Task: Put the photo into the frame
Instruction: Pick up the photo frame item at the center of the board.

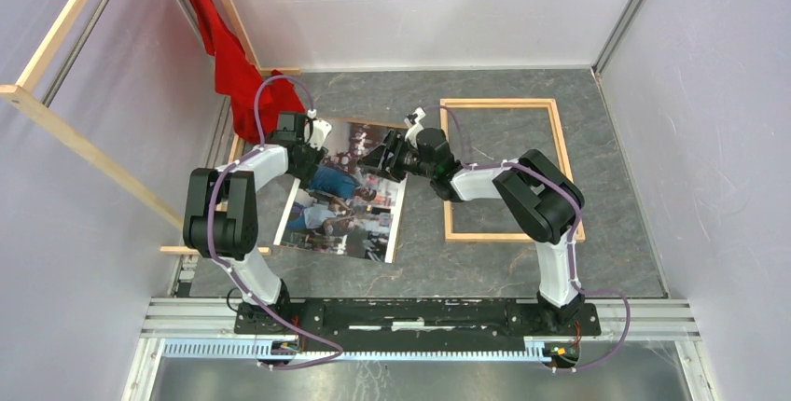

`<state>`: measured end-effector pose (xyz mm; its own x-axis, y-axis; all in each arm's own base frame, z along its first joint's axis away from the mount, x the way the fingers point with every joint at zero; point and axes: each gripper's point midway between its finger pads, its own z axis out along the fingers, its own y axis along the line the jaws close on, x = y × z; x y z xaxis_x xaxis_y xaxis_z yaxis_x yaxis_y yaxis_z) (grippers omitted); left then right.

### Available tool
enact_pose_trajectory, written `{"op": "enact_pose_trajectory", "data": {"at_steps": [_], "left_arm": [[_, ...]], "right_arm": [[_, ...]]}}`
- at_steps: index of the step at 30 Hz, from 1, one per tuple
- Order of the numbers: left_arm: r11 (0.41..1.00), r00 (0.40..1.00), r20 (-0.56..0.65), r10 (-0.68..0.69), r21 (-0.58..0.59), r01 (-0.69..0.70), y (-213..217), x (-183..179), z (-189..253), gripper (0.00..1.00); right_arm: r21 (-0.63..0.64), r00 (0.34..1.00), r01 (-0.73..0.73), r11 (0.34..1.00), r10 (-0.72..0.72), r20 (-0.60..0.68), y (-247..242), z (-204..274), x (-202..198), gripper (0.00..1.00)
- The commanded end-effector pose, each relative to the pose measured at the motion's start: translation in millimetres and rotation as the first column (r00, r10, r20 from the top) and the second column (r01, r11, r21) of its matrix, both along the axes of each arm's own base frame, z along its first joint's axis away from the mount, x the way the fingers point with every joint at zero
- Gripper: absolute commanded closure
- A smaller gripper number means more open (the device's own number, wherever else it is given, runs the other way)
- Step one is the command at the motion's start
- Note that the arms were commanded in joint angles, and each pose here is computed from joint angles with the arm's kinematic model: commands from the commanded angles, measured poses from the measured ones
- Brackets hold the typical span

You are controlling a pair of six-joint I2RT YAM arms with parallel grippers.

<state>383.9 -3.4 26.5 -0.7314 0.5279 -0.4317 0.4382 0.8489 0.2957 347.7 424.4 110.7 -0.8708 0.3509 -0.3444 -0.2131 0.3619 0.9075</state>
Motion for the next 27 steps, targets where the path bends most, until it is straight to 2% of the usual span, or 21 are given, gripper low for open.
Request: {"op": "enact_pose_trajectory", "data": {"at_steps": [1,4,6,9,11,13,14,15,17,22,27], "left_arm": [[0.999,0.988,-0.145,-0.053,-0.008,0.052,-5,-27,-35,0.36],[0.999,0.988,-0.143,-0.054,-0.007,0.053,-5,-27,-34,0.37],[0.998,0.988,-0.142,-0.055,-0.010,0.054,-6,-26,-31,0.37],[0.999,0.989,-0.137,-0.051,-0.019,0.049,-6,-24,-23,0.33],[0.999,0.992,-0.117,-0.045,-0.033,0.042,-7,-19,-9,0.23],[0.998,0.996,-0.083,-0.038,-0.048,0.034,-6,-12,12,0.13],[0.998,0.998,-0.063,-0.029,-0.050,0.026,-4,-8,24,0.03],[0.997,0.998,-0.048,-0.035,-0.073,0.031,-6,-5,37,0.01],[0.996,0.999,-0.016,-0.032,-0.088,0.030,-4,0,65,0.00],[0.993,0.997,0.074,-0.030,-0.112,0.038,-1,9,133,0.00],[0.987,0.995,0.084,-0.057,-0.142,0.069,-10,-4,154,0.00]], "right_arm": [[-0.026,1.000,-0.012,1.000,0.013,0.018,8,-3,0,0.34],[-0.113,1.000,-0.001,0.994,0.004,0.021,8,-15,5,0.39],[-0.136,1.000,0.004,0.991,-0.001,0.025,9,-19,8,0.48],[-0.139,1.000,0.008,0.990,-0.003,0.031,10,-17,10,0.75],[-0.139,0.999,0.008,0.990,-0.001,0.049,9,-8,14,0.85],[-0.143,0.997,0.014,0.990,-0.002,0.079,8,5,18,0.88],[-0.139,0.995,0.016,0.990,-0.002,0.098,6,15,19,0.91],[-0.141,0.993,0.019,0.990,-0.002,0.117,4,24,21,0.94],[-0.145,0.988,0.014,0.989,0.009,0.154,1,44,23,1.00],[-0.209,0.953,0.047,0.977,0.019,0.301,-32,106,28,1.00],[-0.413,0.911,0.183,0.892,0.004,0.412,-115,151,29,1.00]]}}
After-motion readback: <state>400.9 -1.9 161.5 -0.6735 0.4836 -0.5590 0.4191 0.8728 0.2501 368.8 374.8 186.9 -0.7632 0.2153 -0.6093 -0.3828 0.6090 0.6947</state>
